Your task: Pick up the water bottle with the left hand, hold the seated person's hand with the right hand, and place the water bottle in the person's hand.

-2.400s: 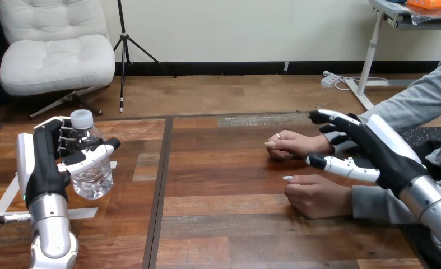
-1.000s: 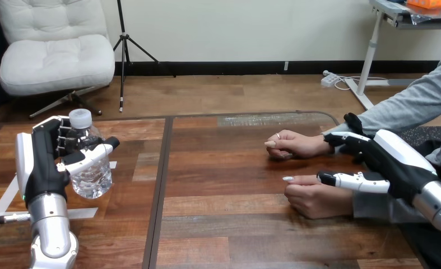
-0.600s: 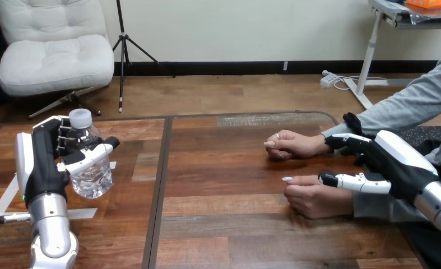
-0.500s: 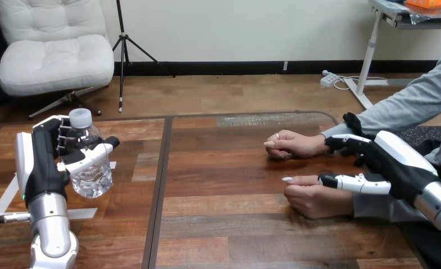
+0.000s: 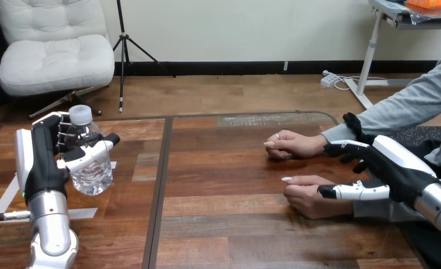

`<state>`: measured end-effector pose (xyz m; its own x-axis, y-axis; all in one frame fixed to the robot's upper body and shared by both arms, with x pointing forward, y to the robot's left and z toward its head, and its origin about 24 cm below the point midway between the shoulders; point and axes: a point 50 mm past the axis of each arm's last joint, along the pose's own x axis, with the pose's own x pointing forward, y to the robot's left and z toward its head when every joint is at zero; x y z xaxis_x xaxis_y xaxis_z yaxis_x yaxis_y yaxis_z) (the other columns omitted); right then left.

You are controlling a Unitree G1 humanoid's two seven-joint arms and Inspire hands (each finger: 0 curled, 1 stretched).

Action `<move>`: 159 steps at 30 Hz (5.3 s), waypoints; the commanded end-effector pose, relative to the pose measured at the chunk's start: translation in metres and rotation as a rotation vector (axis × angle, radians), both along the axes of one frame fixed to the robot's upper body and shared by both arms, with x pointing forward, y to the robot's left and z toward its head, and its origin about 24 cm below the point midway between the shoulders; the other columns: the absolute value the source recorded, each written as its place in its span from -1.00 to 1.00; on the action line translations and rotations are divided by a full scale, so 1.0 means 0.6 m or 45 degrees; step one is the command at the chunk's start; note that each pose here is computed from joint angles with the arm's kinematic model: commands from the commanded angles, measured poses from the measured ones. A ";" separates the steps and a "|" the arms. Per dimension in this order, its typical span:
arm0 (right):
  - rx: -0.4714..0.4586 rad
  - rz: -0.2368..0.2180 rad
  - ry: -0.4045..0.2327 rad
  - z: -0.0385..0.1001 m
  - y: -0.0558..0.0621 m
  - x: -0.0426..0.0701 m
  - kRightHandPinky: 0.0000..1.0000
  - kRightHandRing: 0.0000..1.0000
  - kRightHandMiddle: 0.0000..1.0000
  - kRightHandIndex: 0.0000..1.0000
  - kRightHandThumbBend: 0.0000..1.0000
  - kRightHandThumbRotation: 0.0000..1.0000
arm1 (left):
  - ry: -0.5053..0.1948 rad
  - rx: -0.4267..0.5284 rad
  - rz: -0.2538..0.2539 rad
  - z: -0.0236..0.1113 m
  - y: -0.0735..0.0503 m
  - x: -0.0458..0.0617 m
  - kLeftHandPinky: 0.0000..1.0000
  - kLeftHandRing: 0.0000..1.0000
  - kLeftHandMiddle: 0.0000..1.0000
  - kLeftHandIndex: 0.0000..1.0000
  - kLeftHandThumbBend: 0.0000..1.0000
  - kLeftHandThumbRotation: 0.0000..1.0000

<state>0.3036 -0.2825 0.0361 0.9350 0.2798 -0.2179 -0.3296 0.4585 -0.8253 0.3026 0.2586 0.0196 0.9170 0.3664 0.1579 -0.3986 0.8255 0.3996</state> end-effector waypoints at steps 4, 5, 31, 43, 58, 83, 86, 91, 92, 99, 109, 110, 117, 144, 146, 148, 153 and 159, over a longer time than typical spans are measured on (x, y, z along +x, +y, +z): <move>-0.040 0.009 -0.142 0.068 -0.011 0.032 0.44 0.65 0.69 0.70 0.81 0.20 | -0.139 0.003 -0.024 0.040 -0.003 0.018 -0.24 -0.18 -0.11 -0.11 0.44 -1.00; -0.044 0.011 -0.142 0.068 -0.011 0.032 0.44 0.66 0.69 0.70 0.82 0.19 | -0.139 0.003 -0.024 0.040 -0.003 0.018 -0.23 -0.18 -0.11 -0.11 0.45 -1.00; -0.111 -0.021 -0.097 0.070 -0.023 0.034 0.51 0.71 0.73 0.72 0.87 -0.10 | -0.143 0.002 -0.026 0.040 -0.003 0.016 -0.24 -0.19 -0.12 -0.12 0.44 -1.00; -0.123 -0.047 -0.090 0.080 -0.027 0.040 0.44 0.68 0.76 0.74 0.99 -0.28 | -0.148 -0.005 -0.031 0.041 -0.004 0.015 -0.26 -0.21 -0.13 -0.12 0.44 -1.00; -0.200 -0.045 -0.079 0.084 -0.029 0.045 0.43 0.68 0.75 0.72 1.00 -0.26 | -0.140 -0.009 -0.025 0.041 -0.003 0.015 -0.25 -0.19 -0.12 -0.12 0.44 -1.00; -0.353 -0.065 0.030 0.075 -0.031 0.054 0.52 0.72 0.75 0.70 1.00 -0.46 | -0.147 -0.002 -0.019 0.042 0.001 0.015 -0.23 -0.17 -0.10 -0.12 0.46 -1.00; -0.368 -0.067 0.040 0.073 -0.031 0.054 0.53 0.73 0.75 0.70 1.00 -0.45 | -0.149 -0.011 -0.021 0.042 0.002 0.014 -0.23 -0.17 -0.10 -0.12 0.45 -1.00; -0.392 -0.062 0.052 0.069 -0.031 0.054 0.53 0.73 0.75 0.70 1.00 -0.46 | -0.150 -0.017 -0.022 0.042 0.002 0.014 -0.23 -0.17 -0.10 -0.12 0.45 -1.00; -0.395 -0.061 0.053 0.068 -0.031 0.054 0.54 0.73 0.75 0.70 1.00 -0.47 | -0.149 -0.017 -0.023 0.042 0.002 0.014 -0.23 -0.17 -0.10 -0.12 0.44 -1.00; -0.419 -0.048 0.054 0.065 -0.029 0.053 0.54 0.73 0.74 0.69 1.00 -0.40 | -0.152 -0.020 -0.024 0.042 0.002 0.014 -0.22 -0.17 -0.10 -0.12 0.43 -1.00; -0.456 -0.026 0.073 0.059 -0.027 0.051 0.53 0.72 0.73 0.67 1.00 -0.35 | -0.152 -0.012 -0.022 0.043 0.003 0.013 -0.21 -0.17 -0.10 -0.11 0.43 -1.00; -0.460 -0.023 0.074 0.058 -0.027 0.051 0.53 0.72 0.73 0.67 1.00 -0.35 | -0.153 -0.016 -0.024 0.044 0.003 0.014 -0.21 -0.17 -0.10 -0.11 0.43 -1.00; -0.487 -0.002 0.085 0.054 -0.024 0.050 0.54 0.72 0.73 0.66 1.00 -0.33 | -0.154 -0.027 -0.027 0.044 0.003 0.014 -0.22 -0.17 -0.10 -0.11 0.43 -1.00; -0.570 0.060 0.123 0.038 -0.011 0.050 0.53 0.68 0.70 0.64 1.00 -0.34 | -0.154 -0.026 -0.029 0.043 0.003 0.013 -0.23 -0.17 -0.10 -0.11 0.41 -1.00; -0.574 0.059 0.124 0.037 -0.011 0.050 0.52 0.68 0.69 0.64 1.00 -0.35 | -0.155 -0.026 -0.027 0.044 0.002 0.013 -0.22 -0.17 -0.10 -0.11 0.41 -1.00; -0.580 0.061 0.124 0.036 -0.010 0.051 0.51 0.67 0.69 0.63 1.00 -0.35 | -0.160 -0.024 -0.029 0.044 0.002 0.013 -0.22 -0.17 -0.10 -0.11 0.41 -1.00; -0.594 0.060 0.131 0.033 -0.009 0.051 0.48 0.65 0.67 0.62 1.00 -0.32 | -0.166 -0.024 -0.033 0.044 0.002 0.012 -0.23 -0.18 -0.10 -0.12 0.42 -1.00; -0.606 0.060 0.142 0.031 -0.008 0.052 0.40 0.60 0.64 0.60 1.00 -0.32 | -0.168 -0.022 -0.033 0.044 0.001 0.012 -0.24 -0.18 -0.11 -0.12 0.42 -1.00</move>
